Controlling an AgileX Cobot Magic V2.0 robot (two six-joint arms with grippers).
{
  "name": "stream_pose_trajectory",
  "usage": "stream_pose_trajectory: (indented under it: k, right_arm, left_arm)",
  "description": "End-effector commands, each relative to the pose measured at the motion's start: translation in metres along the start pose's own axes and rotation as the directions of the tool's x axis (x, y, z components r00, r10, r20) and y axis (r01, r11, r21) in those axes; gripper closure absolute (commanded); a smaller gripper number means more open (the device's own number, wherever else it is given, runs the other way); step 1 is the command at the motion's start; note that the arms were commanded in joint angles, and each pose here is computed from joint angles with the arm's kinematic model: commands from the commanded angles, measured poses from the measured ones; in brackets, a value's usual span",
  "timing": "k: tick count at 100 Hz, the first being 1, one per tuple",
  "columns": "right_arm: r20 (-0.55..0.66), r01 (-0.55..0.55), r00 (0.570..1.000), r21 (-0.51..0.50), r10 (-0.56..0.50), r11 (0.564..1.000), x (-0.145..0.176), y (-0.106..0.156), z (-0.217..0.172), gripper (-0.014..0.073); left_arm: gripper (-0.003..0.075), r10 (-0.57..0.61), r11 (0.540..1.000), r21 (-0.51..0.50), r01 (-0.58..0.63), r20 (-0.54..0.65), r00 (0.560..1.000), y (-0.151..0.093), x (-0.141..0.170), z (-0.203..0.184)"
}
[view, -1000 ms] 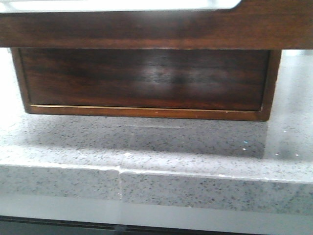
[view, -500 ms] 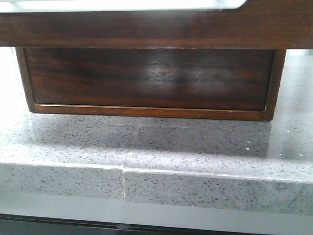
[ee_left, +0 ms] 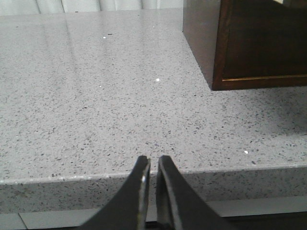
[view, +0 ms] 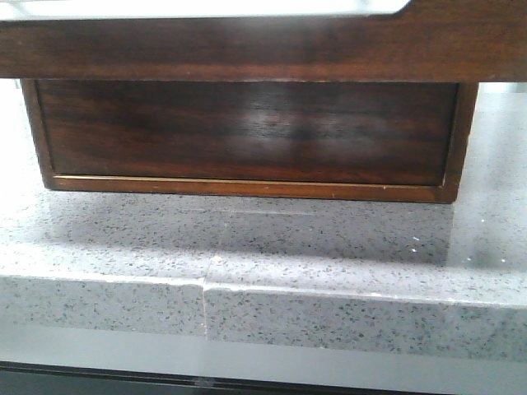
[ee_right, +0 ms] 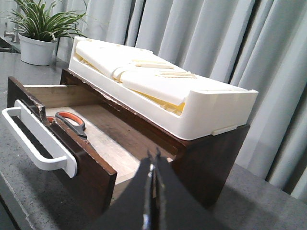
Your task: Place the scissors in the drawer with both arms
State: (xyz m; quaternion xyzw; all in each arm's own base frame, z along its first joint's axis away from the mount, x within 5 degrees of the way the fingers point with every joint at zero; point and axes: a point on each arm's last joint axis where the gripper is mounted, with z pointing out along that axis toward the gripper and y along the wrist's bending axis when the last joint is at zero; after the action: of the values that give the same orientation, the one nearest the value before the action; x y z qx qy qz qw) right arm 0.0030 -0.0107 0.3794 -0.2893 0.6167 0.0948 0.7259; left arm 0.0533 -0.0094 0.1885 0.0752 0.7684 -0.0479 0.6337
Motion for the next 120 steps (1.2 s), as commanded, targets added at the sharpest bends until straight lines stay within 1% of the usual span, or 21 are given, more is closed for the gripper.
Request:
stream_pose_trajectory:
  k: [1,30,35,38,41,51,56,61,69,76,81,84,88,92,96,101,108,120]
  right_arm:
    - [0.074,0.009,0.997,0.028,-0.011,1.0,-0.012,-0.003,0.001,0.064]
    - [0.074,0.009,0.997,0.028,-0.011,1.0,-0.012,-0.003,0.001,0.064]
    - [0.064,0.041,0.997,0.049,-0.044,0.998,-0.011,-0.005,0.001,0.064]
    - [0.047,0.092,0.994,0.083,-0.096,0.992,-0.01,-0.008,0.001,0.064]
    - [0.034,0.121,0.992,0.1,-0.125,0.988,-0.008,-0.009,0.002,0.064]
    - [0.104,0.137,0.983,0.121,-0.15,0.983,-0.007,-0.005,0.008,0.064]
    - [0.099,0.14,0.983,0.137,-0.154,0.981,-0.001,-0.001,0.013,0.064]
    - [0.081,0.092,0.991,0.148,-0.105,0.985,0.009,0.003,0.019,0.064]
    - [0.026,-0.022,1.0,0.178,0.018,0.984,0.034,0.01,0.031,0.064]
    - [0.008,-0.059,0.998,0.224,0.058,0.973,0.057,0.016,0.041,0.064]
    - [0.017,-0.064,0.998,0.256,0.062,0.965,0.073,0.02,0.047,0.064]
    - [0.035,-0.076,0.997,0.281,0.069,0.957,0.082,0.021,0.049,0.064]
    - [0.044,-0.131,0.991,0.301,0.123,0.945,0.097,0.024,0.052,0.064]
    - [0.071,-0.197,0.98,0.333,0.184,0.922,0.11,0.025,0.054,0.064]
    - [0.1,-0.241,0.97,0.367,0.22,0.899,0.119,0.025,0.054,0.064]
    - [0.109,-0.248,0.969,0.398,0.222,0.883,0.13,0.026,0.054,0.0641]
    - [0.09,-0.241,0.97,0.431,0.225,0.869,0.142,0.027,0.053,0.0641]
    - [0.033,-0.238,0.968,0.449,0.251,0.861,0.162,0.032,0.051,0.0641]
  left_arm:
    - [0.0711,-0.007,1.0,0.006,0.006,0.084,0.996,0.0,-0.001,-0.001]
    - [0.0711,-0.007,1.0,0.006,0.006,0.084,0.996,0.0,-0.001,-0.001]
    - [0.0712,-0.007,1.0,0.006,0.006,0.084,0.996,0.0,-0.001,-0.001]
    - [0.0711,-0.007,1.0,0.006,0.006,0.084,0.996,0.0,-0.001,-0.001]
    - [0.0712,-0.007,1.0,0.006,0.006,0.084,0.996,0.0,-0.001,-0.001]
    - [0.0711,-0.007,1.0,0.006,0.006,0.084,0.996,0.0,-0.001,-0.001]
    - [0.0711,-0.007,1.0,0.006,0.006,0.084,0.996,0.0,-0.001,-0.001]
    - [0.0711,-0.007,1.0,0.006,0.006,0.084,0.996,0.0,-0.001,-0.001]
    - [0.0711,-0.007,1.0,0.006,0.006,0.084,0.996,0.0,-0.001,-0.001]
    - [0.0711,-0.007,1.0,0.006,0.006,0.084,0.996,0.0,-0.001,-0.001]
    - [0.0711,-0.007,1.0,0.006,0.006,0.084,0.996,0.0,-0.001,-0.001]
    - [0.0711,-0.007,1.0,0.006,0.006,0.084,0.996,0.0,-0.001,-0.001]
    - [0.0711,-0.007,1.0,0.006,0.006,0.084,0.996,0.0,-0.001,-0.001]
    - [0.0711,-0.007,1.0,0.006,0.006,0.084,0.996,0.0,-0.001,-0.001]
    - [0.0711,-0.007,1.0,0.006,0.006,0.084,0.996,0.0,-0.001,-0.001]
    - [0.0712,-0.007,1.0,0.006,0.006,0.084,0.996,0.0,-0.001,-0.001]
    - [0.0711,-0.007,1.0,0.006,0.006,0.084,0.996,0.0,-0.001,-0.001]
    - [0.0711,-0.007,1.0,0.006,0.006,0.084,0.996,0.0,-0.001,-0.001]
